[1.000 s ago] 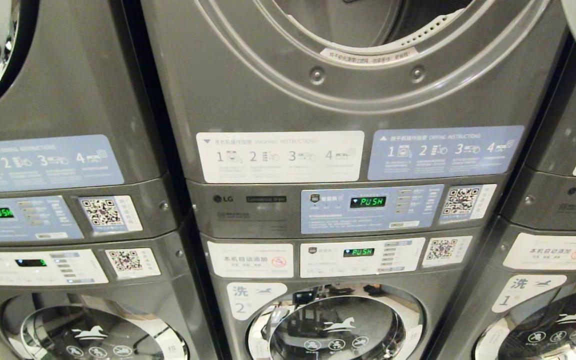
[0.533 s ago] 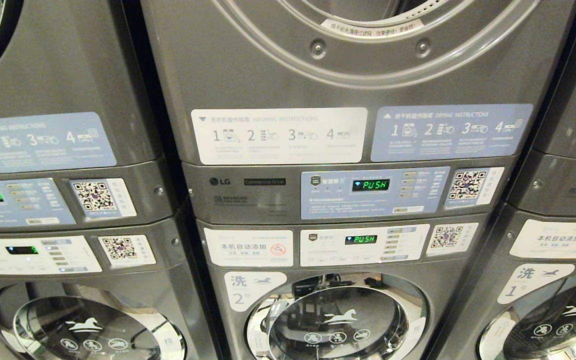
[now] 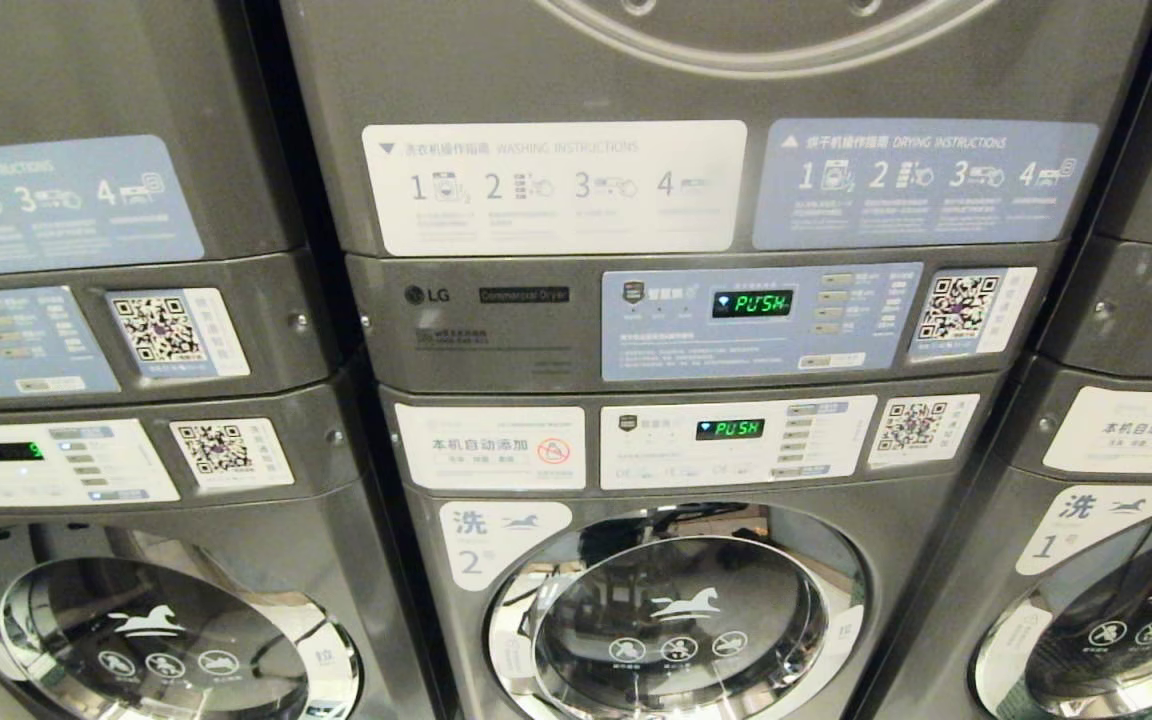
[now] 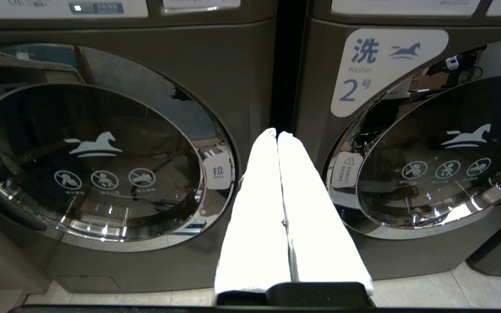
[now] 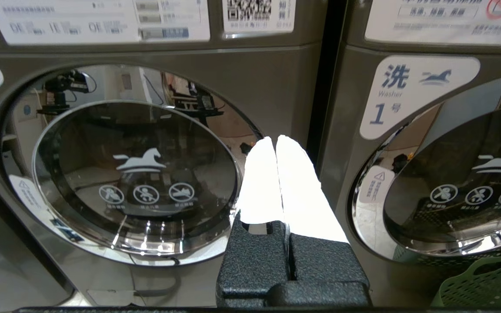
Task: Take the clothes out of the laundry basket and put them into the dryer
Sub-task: Take the clothes out of the basket
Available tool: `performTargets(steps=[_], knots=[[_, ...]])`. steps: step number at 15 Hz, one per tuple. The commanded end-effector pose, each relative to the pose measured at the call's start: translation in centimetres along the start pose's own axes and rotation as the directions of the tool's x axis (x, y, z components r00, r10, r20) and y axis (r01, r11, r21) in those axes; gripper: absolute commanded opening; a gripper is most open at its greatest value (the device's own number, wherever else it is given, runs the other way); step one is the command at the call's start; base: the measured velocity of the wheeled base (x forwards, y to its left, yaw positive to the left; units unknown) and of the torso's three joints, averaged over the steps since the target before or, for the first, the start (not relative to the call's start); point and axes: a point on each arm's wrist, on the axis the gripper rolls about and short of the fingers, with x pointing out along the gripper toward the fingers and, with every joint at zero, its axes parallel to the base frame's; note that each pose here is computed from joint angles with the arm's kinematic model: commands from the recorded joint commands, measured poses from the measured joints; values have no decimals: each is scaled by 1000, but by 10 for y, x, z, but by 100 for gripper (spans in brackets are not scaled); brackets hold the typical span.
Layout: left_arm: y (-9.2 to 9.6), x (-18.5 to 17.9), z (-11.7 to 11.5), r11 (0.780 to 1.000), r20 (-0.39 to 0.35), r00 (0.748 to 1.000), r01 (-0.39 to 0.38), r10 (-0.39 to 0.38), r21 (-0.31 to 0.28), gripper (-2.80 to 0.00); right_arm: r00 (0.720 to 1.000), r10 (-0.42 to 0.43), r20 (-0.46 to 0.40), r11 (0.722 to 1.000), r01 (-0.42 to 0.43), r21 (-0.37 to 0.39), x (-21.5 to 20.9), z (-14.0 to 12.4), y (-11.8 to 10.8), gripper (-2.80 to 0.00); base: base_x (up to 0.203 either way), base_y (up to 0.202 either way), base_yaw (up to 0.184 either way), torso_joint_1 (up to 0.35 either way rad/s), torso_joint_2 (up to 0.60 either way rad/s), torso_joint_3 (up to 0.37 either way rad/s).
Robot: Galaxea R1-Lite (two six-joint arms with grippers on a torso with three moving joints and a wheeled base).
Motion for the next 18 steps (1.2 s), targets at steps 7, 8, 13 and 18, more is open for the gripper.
performTargets(steps=[7, 8, 13, 18], knots=[[0, 0, 0, 1000, 0, 1000, 1, -1, 3, -280, 1000, 0, 1, 1000, 0, -2, 0, 0, 0, -280, 0, 0, 0, -258, 524, 273], [0, 0, 0, 1000, -1, 1000, 0, 0, 3, -280, 1000, 0, 1, 1000, 0, -1, 0, 0, 0, -280, 0, 0, 0, -239, 500, 264], [0, 0, 0, 1000, 0, 1000, 0, 0, 0, -280, 1000, 0, 1, 1000, 0, -1, 0, 0, 0, -280, 0, 0, 0, -236, 493, 254], [0, 0, 0, 1000, 0, 1000, 0, 0, 0, -280, 1000, 0, 1, 1000, 0, -2, 0, 0, 0, -280, 0, 0, 0, -105, 228, 124]])
